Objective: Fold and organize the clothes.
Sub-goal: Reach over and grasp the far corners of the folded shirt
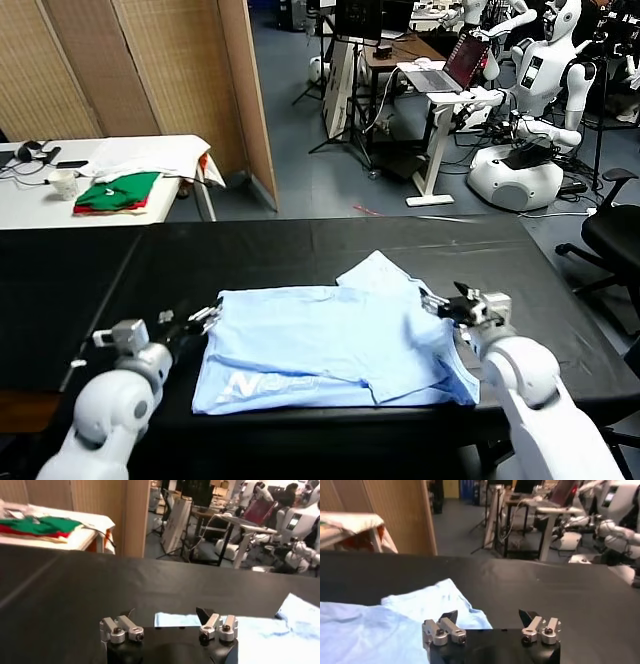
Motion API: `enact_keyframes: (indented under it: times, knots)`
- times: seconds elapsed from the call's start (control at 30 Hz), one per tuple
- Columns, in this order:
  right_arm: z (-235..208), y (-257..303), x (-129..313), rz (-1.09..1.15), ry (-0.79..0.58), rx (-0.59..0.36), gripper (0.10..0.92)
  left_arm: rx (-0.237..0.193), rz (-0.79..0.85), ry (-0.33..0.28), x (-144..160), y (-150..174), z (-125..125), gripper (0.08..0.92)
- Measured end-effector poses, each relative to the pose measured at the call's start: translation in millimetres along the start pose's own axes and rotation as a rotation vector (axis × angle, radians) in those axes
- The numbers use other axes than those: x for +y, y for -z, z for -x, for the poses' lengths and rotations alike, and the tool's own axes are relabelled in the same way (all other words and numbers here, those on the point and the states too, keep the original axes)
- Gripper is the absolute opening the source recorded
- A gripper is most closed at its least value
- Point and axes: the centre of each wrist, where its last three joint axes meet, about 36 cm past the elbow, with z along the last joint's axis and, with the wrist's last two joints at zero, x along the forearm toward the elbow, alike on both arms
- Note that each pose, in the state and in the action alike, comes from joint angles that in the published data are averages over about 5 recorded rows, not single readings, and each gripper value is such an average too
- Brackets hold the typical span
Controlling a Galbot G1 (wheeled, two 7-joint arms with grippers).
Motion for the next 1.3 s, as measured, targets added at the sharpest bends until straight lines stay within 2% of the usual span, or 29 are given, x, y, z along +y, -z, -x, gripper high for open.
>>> enact_keyframes:
  times: [0.23,0.3,0.6,0.87,0.97,1.03,1.1,1.17,1.3]
  knots:
    - [28.3,15.9,2.0,-0.016,0.010,0.012,0.907,0.079,-0.012,-0.036,4.2,3.4,26.8,0.907]
    - [34.9,20.4,0.8,-0.018,0.009,0.016,0.907,0.090,-0.007,-0.047,3.4,4.5,32.5,0.907]
    - [56.0,33.3,-1.5,-0.022,0.007,0.037,0.907,0.103,0.017,-0.071,-2.4,7.0,49.2,0.907]
    - [63.2,30.4,2.1,-0.024,0.029,0.078,0.903,0.097,0.029,-0.056,-3.8,7.9,60.8,0.907]
    - [62.6,27.0,4.8,-0.027,0.039,0.092,0.874,0.105,0.032,-0.055,-3.1,5.7,62.0,0.903]
    - [62.1,24.8,6.2,-0.028,0.045,0.099,0.834,0.111,0.036,-0.057,-3.2,3.4,61.9,0.874]
    - [62.1,22.9,6.9,-0.029,0.047,0.102,0.753,0.116,0.041,-0.059,-3.6,1.1,61.7,0.817]
    - [61.9,21.7,6.9,-0.028,0.048,0.104,0.651,0.120,0.045,-0.061,-4.1,-0.8,61.5,0.714]
    - [61.2,19.9,5.7,-0.023,0.047,0.088,0.389,0.124,0.048,-0.063,-4.6,-2.8,61.3,0.477]
